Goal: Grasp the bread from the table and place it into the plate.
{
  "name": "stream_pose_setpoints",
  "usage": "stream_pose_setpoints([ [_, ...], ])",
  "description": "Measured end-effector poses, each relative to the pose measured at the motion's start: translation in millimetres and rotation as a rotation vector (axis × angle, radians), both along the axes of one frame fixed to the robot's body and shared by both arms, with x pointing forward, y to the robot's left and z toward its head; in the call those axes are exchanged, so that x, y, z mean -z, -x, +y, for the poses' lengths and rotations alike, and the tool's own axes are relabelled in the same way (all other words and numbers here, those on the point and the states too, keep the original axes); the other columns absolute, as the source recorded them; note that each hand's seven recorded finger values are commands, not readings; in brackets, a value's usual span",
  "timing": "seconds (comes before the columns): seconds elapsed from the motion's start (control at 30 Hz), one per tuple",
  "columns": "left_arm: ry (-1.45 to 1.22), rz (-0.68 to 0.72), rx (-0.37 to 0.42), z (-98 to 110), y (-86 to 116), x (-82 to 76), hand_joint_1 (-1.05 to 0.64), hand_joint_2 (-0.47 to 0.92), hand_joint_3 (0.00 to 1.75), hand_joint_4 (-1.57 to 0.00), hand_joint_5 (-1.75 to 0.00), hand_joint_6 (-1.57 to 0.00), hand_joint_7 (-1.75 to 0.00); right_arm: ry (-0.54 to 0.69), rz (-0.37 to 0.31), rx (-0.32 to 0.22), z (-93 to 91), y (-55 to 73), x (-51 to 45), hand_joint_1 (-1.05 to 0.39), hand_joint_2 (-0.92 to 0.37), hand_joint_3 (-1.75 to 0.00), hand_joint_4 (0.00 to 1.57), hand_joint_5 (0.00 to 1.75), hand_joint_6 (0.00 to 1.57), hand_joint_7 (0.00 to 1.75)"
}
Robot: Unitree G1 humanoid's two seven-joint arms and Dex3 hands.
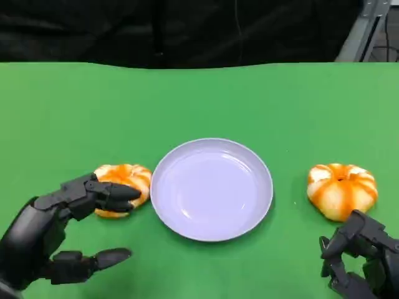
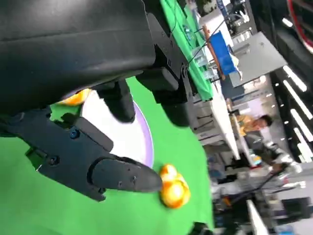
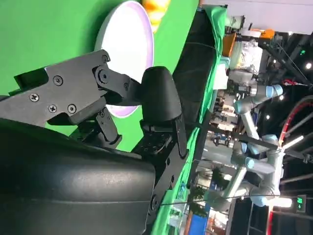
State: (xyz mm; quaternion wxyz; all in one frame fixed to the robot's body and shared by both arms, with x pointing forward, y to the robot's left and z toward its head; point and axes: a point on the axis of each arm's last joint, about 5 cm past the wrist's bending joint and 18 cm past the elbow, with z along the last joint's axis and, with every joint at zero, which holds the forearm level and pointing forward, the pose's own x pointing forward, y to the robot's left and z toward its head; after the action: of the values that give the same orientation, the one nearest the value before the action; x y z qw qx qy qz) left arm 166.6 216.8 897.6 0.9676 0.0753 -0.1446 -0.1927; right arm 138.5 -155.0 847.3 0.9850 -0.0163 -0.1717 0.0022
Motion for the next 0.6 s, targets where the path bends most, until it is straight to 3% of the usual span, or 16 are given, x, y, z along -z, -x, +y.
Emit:
stream_pose_setpoints([
  [0.4,-0.215,-0.080,-0.043,-1,-1,-16.7,-0.81,0.92,0.11,-0.17,-0.78,-0.51,-0.23,0.003,0.006,-0.004,-0.7,-1.6,0.5,-0.14,-0.78,-0.71,0.82,1.75,0.71,1.59],
  [0.47,-0.248,-0.088,-0.053,-2,-1,-17.6,-0.87,0.92,0.10,-0.19,-0.67,-0.54,-0.15,0.003,0.006,-0.004,-0.7,-1.6,0.6,-0.16,-0.77,-0.71,0.83,1.75,0.71,1.59],
  [0.6,-0.390,-0.147,-0.078,-2,-3,-24.1,-0.88,0.92,0.10,-0.20,-0.63,-0.55,-0.12,0.002,0.011,-0.005,-0.6,-1.7,1.4,-0.17,-0.77,-0.71,0.83,1.75,0.71,1.59],
])
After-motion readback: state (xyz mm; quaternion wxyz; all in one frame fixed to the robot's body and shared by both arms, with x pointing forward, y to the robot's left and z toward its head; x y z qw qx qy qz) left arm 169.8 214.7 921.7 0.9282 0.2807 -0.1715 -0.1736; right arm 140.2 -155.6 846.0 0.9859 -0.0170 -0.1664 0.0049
